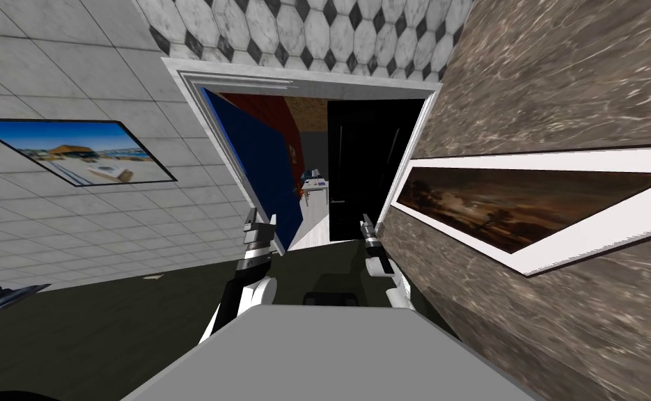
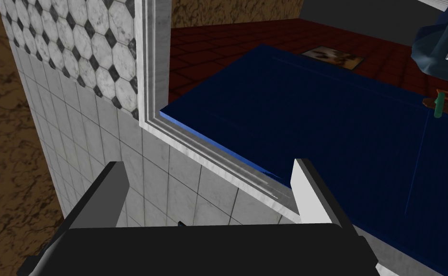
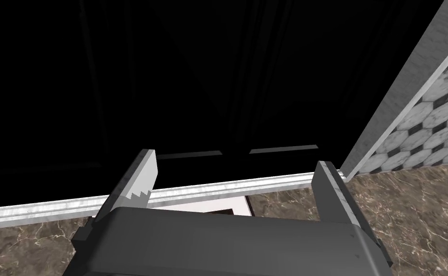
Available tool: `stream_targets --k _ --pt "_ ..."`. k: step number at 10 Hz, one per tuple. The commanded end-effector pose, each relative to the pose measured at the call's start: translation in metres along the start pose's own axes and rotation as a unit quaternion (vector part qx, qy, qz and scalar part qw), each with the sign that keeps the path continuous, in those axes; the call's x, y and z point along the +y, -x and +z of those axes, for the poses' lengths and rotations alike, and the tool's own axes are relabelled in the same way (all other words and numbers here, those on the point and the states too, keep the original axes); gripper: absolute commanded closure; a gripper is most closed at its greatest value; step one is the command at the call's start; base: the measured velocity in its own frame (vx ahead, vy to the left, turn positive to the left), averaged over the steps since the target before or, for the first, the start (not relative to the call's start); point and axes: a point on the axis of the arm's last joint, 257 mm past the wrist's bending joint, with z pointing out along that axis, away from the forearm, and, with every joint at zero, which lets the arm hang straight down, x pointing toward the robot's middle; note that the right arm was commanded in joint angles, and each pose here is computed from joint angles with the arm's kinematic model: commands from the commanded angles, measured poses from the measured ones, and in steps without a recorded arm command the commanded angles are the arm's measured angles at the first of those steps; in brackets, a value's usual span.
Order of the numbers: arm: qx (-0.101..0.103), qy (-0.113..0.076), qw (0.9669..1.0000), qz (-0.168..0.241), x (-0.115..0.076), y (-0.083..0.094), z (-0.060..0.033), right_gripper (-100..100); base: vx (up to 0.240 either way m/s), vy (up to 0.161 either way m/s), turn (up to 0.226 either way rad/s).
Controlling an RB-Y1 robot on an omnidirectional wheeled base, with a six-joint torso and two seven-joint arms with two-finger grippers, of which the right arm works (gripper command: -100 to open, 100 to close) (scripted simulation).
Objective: Push the door open
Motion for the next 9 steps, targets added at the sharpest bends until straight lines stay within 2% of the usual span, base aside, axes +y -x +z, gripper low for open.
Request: stream_targets --k 1,6,7,9 --pt "0.003 -0.014 0.9999 0.002 -0.012 -0.004 0.0032 -100 0.099 -0.044 0.039" --pt "0.013 -0.052 0.9985 0.009 -0.045 -0.02 0.0078 -100 0.097 -0.025 0.042" --pt "0.016 -0.066 0.9976 0.012 -0.056 -0.027 0.009 -100 0.118 -0.03 0.056" --pt "0.02 -0.079 0.9965 0.016 -0.068 -0.034 0.0098 -100 0.118 -0.035 0.05"
